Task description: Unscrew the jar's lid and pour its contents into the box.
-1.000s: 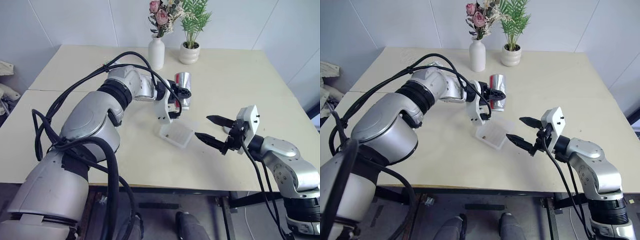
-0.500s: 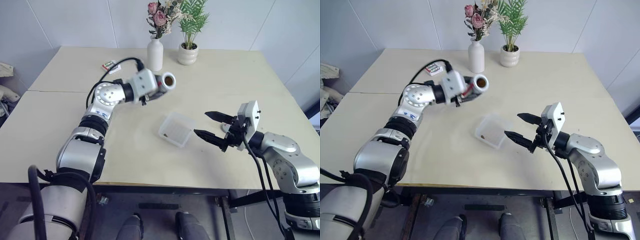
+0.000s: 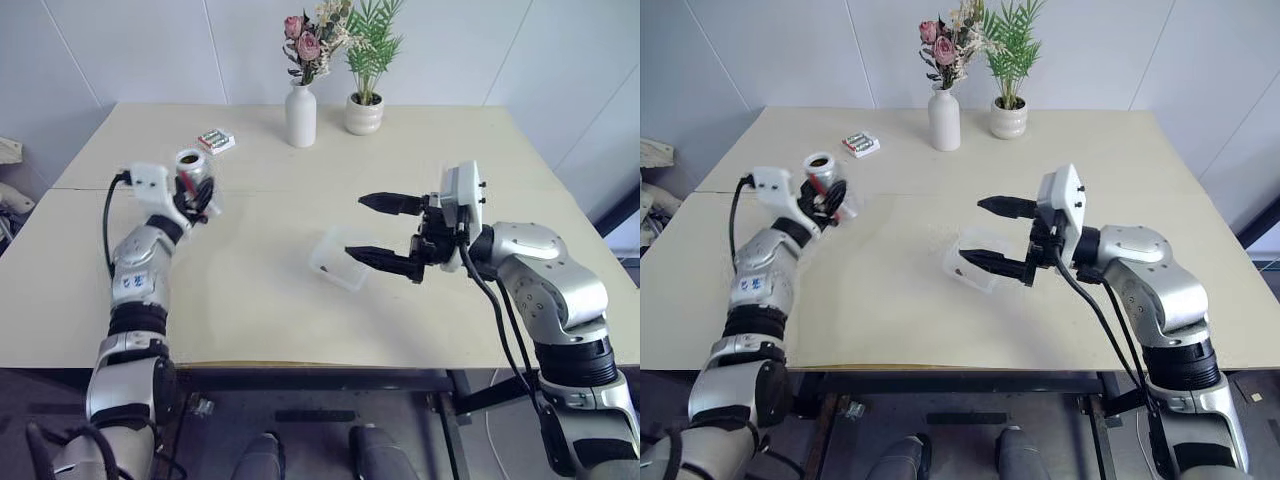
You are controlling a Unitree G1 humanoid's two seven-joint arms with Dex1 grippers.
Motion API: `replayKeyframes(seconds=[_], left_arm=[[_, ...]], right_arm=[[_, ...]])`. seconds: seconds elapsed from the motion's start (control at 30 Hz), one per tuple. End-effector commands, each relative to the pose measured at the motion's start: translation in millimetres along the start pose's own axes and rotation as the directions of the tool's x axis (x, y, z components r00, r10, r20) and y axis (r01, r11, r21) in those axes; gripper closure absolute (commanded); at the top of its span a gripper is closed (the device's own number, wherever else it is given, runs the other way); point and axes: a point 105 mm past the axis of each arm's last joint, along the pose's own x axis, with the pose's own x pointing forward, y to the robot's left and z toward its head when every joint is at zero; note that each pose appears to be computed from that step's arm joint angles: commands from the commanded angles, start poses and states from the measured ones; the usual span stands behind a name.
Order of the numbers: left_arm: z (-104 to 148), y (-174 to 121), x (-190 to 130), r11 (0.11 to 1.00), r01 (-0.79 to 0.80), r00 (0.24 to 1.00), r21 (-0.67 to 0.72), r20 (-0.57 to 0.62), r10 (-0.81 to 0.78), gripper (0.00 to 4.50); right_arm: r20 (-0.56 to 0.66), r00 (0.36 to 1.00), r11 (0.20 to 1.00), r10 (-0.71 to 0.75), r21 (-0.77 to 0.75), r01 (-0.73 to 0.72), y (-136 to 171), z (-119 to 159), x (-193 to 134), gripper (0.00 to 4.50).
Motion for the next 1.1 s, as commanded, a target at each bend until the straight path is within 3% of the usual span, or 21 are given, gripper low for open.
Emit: replayKeyframes(seconds=[0.03,0.27,0.5,0.73,0.93,1.1], left_arm=[[9.6,17.6,-6.4,0.995,-0.060,0.997,0.079,0.047,0.057,2.46],[-13.4,44.8,-21.2,0.981,-0.192,0.981,-0.023,0.009,0.192,2.46],[-27.2,56.2,-29.1,0.969,-0.244,0.969,-0.027,-0.042,0.243,2.46],[-24.1,58.8,-30.8,0.970,-0.241,0.970,-0.031,-0.031,0.240,0.16],[-5.1,54.8,-40.1,0.986,-0.154,0.988,0.058,0.022,0.153,0.05],[8.2,53.3,-62.8,0.978,-0.065,0.998,0.201,-0.011,0.068,0.05]], right_arm=[[0.032,0.999,0.998,0.042,-0.039,-0.041,6.0,12.4,6.0,0.03],[0.023,0.999,0.999,0.041,-0.026,-0.040,8.3,9.2,5.0,0.03],[0.009,0.999,0.999,0.036,-0.021,-0.036,9.3,8.3,1.1,0.03],[0.002,0.999,0.999,0.040,-0.014,-0.040,9.3,6.5,0.8,0.00],[0.000,0.999,0.999,0.043,-0.009,-0.043,10.0,5.4,-1.1,0.00],[-0.003,0.999,0.999,0.043,0.003,-0.043,11.8,2.6,-4.1,0.00]])
